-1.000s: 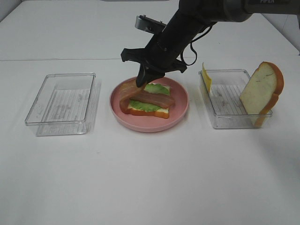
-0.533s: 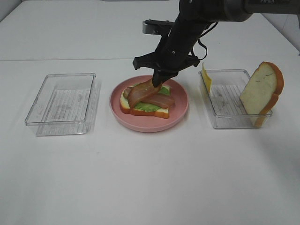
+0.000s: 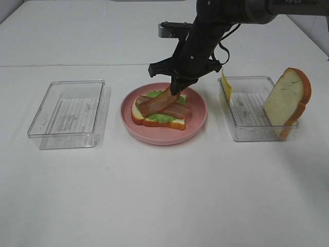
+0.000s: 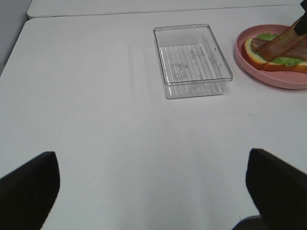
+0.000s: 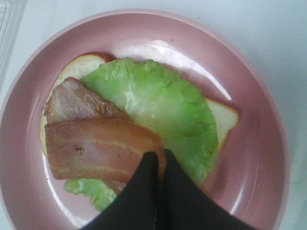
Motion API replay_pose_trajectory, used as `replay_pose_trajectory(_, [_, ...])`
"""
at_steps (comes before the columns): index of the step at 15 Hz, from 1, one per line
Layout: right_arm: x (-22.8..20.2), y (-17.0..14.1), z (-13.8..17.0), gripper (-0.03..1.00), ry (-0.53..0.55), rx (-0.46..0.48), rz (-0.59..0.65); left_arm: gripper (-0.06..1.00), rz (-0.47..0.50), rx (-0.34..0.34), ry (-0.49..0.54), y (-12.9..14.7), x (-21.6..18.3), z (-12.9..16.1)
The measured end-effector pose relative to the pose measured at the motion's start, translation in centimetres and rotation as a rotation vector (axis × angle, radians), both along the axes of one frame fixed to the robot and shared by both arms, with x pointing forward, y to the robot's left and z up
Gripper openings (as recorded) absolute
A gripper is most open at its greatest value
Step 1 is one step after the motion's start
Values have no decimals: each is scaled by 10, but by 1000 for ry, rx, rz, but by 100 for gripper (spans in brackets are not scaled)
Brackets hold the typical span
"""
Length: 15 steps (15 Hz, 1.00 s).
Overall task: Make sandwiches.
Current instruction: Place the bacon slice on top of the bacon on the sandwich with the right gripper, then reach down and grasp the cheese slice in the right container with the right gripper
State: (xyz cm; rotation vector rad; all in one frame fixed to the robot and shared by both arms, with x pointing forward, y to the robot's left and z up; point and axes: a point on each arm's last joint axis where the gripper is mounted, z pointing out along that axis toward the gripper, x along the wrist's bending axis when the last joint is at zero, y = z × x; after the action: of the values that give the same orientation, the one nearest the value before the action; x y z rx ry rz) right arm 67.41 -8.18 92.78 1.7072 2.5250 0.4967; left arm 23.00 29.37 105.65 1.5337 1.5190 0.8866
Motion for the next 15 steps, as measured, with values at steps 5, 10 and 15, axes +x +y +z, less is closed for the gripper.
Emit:
replay_pose_trajectory(5, [-1, 0, 0, 72, 6, -3, 2, 97, 0, 0, 0, 0, 0, 0])
replay_pose_trajectory(10, [-6, -4, 31, 94, -27, -2, 13, 97, 0, 0, 0, 0, 0, 0])
replay_pose_trajectory(15, [-11, -12, 110, 94, -131, 1, 14, 97, 0, 0, 0, 0, 0, 0])
